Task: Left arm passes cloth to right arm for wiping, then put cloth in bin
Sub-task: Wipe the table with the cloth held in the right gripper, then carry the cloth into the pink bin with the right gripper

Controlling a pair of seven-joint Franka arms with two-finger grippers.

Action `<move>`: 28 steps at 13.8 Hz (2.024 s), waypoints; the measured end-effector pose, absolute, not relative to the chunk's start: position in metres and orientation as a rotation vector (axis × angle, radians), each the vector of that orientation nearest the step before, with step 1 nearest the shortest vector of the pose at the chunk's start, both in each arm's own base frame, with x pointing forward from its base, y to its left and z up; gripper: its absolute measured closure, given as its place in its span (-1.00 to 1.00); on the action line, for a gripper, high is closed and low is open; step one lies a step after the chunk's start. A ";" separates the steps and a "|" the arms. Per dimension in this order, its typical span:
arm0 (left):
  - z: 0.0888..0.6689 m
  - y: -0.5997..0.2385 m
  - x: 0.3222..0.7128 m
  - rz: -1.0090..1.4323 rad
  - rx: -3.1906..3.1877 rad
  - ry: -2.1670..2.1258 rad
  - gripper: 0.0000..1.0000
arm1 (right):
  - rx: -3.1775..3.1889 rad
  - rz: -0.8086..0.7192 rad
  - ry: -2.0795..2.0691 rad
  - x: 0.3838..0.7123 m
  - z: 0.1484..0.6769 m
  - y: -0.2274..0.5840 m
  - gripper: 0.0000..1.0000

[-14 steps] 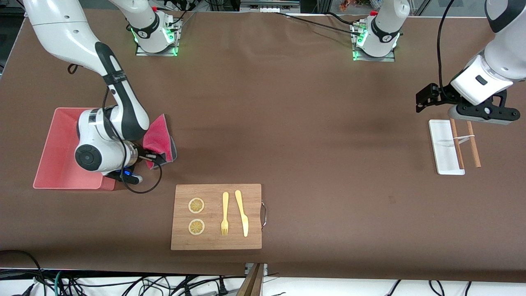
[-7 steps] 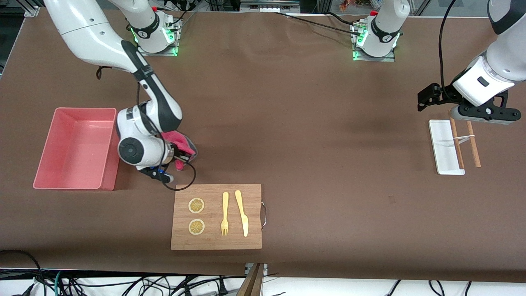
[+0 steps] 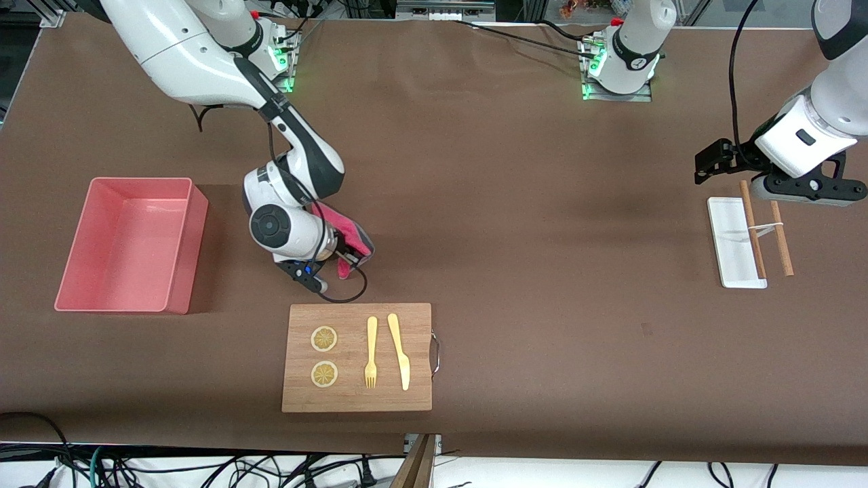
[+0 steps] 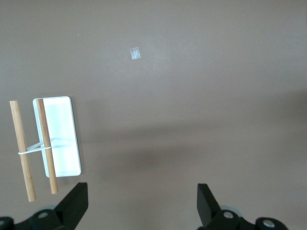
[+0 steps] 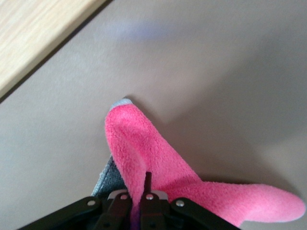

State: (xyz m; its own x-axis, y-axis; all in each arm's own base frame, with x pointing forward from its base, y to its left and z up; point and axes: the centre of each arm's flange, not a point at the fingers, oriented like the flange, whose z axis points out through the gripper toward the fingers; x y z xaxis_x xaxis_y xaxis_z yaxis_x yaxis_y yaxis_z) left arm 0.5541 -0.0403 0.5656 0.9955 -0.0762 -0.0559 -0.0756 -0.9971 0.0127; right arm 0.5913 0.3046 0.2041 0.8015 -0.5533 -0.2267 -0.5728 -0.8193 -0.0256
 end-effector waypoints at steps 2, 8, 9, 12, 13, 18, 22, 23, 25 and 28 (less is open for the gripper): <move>0.565 -0.040 0.554 -0.090 3.128 -0.119 -1.00 | -2.907 0.316 0.875 0.594 0.203 0.298 0.96; 0.565 -0.040 0.554 -0.094 3.127 -0.119 -1.00 | -3.046 0.396 0.666 0.621 0.183 0.187 0.96; 0.565 -0.040 0.554 -0.096 3.127 -0.119 -1.00 | -3.063 0.400 0.621 0.625 0.183 0.169 0.96; 0.564 -0.040 0.554 -0.098 3.127 -0.119 -1.00 | -3.097 0.430 0.510 0.633 0.198 0.127 0.96; 0.564 -0.040 0.554 -0.099 3.127 -0.119 -1.00 | -3.102 0.442 0.480 0.635 0.209 0.117 0.96; 0.564 -0.040 0.554 -0.100 3.127 -0.119 -1.00 | -3.109 0.537 0.379 0.637 0.292 0.081 0.96; 0.564 -0.040 0.554 -0.101 3.127 -0.119 -1.00 | -3.092 0.691 0.247 0.633 0.402 0.026 0.96; 0.564 -0.040 0.554 -0.102 3.127 -0.119 -1.00 | -3.084 0.715 0.210 0.631 0.420 0.004 0.96; 0.564 -0.040 0.554 -0.103 3.127 -0.119 -1.00 | -3.066 0.736 0.135 0.626 0.435 -0.047 0.96; 0.563 -0.040 0.554 -0.104 3.127 -0.119 -1.00 | -3.039 0.764 0.053 0.617 0.427 -0.122 0.96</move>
